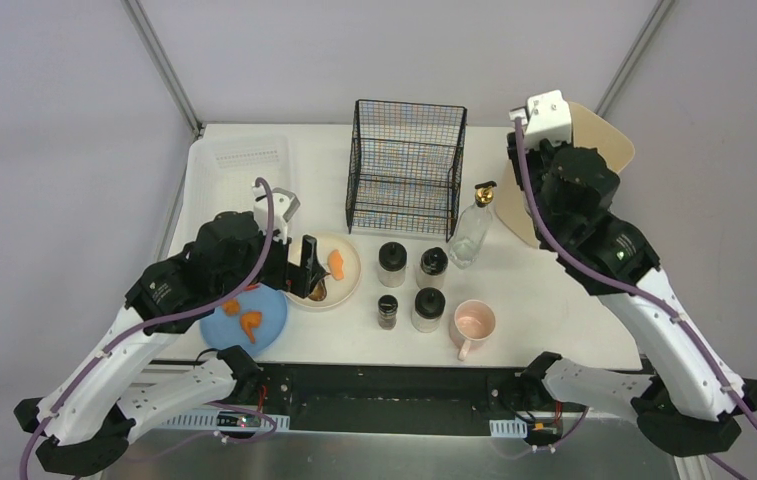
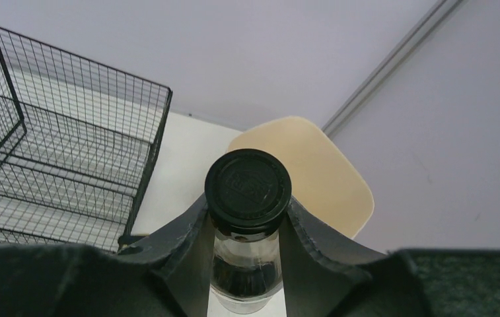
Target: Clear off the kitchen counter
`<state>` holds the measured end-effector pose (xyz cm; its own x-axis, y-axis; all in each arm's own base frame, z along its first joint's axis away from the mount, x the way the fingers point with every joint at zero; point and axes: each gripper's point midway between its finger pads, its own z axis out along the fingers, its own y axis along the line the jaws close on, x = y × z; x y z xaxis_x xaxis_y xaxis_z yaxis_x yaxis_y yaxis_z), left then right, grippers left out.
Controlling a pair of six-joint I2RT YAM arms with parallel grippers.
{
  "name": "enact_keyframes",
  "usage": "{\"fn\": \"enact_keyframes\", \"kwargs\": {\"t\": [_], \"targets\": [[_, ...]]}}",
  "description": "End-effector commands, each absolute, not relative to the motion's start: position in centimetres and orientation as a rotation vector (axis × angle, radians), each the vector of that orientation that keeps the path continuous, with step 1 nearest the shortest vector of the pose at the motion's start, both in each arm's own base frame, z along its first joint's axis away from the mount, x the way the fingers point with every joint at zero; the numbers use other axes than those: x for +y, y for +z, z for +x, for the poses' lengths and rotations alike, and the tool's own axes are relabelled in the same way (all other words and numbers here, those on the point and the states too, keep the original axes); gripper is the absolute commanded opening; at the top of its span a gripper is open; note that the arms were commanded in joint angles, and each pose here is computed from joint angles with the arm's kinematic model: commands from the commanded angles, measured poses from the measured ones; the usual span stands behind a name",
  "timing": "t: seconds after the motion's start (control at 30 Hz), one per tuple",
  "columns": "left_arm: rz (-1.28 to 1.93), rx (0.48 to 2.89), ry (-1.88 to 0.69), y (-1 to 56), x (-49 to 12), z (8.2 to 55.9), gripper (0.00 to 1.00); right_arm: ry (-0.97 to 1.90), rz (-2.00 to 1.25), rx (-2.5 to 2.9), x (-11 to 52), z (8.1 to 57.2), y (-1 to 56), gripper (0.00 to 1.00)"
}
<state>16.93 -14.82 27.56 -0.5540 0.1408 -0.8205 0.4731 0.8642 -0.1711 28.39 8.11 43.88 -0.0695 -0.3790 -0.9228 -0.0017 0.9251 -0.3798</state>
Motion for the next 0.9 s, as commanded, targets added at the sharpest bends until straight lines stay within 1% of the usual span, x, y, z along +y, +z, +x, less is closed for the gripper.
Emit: {"fn": "enact_keyframes", "kwargs": {"t": [0.0, 0.2, 0.5, 0.7, 0.87], "targets": [[0.446, 2.102, -0.513, 28.4, -15.1, 16.7, 1.0, -0.274, -0.218, 1.416, 8.6, 29.3, 52.4, 0.0], [0.452, 2.109, -0.528, 28.0, -15.2, 16.4, 1.0, -0.249, -0.213, 1.365, 11.0, 32.8, 54.4, 0.0], [0.439, 2.096, -0.544, 28.1, -14.9, 16.0, 1.0, -0.133, -0.207, 1.327, 14.7, 37.5, 56.7, 0.0], [0.439, 2.104, -0.555, 27.5, -14.7, 15.6, 0.99, -0.064, -0.193, 1.315, 17.0, 40.3, 56.5, 0.0], [0.434, 2.111, -0.549, 27.1, -14.6, 15.5, 0.99, 0.009, -0.15, 1.303, 17.6, 42.5, 56.3, 0.0]]}}
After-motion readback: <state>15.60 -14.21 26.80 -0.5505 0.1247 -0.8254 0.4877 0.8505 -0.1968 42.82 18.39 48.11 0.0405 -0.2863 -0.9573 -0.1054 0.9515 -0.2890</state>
